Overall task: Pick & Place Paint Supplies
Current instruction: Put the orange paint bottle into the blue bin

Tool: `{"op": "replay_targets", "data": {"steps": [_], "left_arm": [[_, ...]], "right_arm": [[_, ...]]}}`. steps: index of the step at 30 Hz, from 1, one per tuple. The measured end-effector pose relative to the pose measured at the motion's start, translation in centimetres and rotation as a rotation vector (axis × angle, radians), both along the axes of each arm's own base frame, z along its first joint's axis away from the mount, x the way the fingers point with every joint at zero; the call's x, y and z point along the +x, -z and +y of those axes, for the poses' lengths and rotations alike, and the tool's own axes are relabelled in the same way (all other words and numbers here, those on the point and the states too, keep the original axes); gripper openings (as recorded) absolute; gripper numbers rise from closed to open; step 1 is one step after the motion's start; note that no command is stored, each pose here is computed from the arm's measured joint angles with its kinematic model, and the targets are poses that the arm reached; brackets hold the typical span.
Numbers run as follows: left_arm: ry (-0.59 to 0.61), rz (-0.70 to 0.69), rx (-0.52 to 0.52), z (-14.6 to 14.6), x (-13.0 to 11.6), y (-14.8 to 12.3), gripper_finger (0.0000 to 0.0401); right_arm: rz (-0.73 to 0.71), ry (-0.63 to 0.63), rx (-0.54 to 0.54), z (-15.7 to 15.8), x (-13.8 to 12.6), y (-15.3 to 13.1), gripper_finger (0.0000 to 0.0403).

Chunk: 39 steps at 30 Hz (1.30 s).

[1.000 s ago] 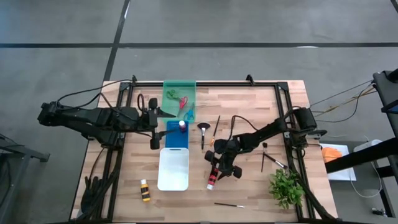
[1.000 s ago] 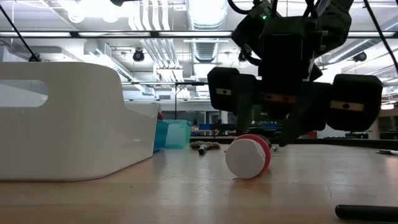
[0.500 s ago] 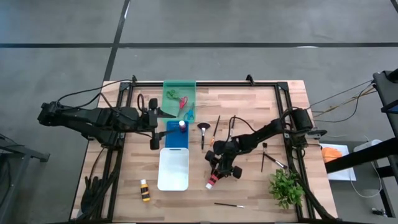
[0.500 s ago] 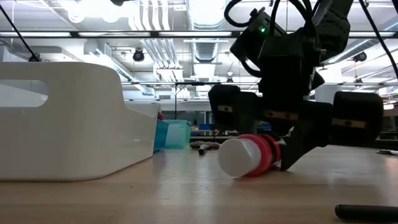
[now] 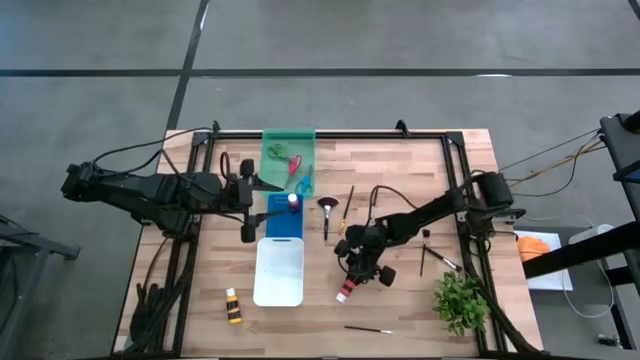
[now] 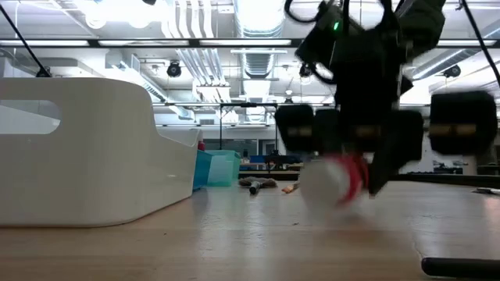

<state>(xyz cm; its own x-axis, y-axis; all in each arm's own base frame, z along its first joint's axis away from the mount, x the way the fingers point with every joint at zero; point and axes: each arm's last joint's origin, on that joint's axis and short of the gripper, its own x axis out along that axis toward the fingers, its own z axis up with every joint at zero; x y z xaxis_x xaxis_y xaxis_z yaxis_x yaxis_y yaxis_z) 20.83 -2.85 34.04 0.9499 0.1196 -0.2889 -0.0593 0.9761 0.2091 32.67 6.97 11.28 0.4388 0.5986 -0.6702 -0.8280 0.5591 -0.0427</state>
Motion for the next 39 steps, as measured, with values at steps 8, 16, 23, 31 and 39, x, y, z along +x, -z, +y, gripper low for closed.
{"op": "replay_targets", "data": {"steps": [8, 16, 23, 31, 39], "left_arm": [[0.053, -0.044, 0.153, -1.7, 2.3, 0.5, 0.0260], [-0.085, 0.089, 0.423, -3.1, 6.7, 4.4, 0.0260], [-0.093, 0.061, 0.525, -4.9, 9.3, 5.6, 0.0260], [-0.086, 0.099, 0.535, -5.7, 11.8, 6.5, 0.0260], [-0.031, 0.101, 0.519, -6.2, 12.9, 6.9, 0.0260]], "right_arm": [[-0.161, 0.042, -0.052, -0.7, -2.2, -7.6, 0.0139], [-0.370, 0.290, -0.226, -3.8, -5.1, -14.0, 0.0140], [-0.434, 0.422, -0.238, -6.4, -6.9, -16.6, 0.0140], [-0.464, 0.428, -0.262, -7.0, -6.9, -16.8, 0.0141], [-0.456, 0.423, -0.265, -7.0, -6.8, -16.6, 0.0141]]}}
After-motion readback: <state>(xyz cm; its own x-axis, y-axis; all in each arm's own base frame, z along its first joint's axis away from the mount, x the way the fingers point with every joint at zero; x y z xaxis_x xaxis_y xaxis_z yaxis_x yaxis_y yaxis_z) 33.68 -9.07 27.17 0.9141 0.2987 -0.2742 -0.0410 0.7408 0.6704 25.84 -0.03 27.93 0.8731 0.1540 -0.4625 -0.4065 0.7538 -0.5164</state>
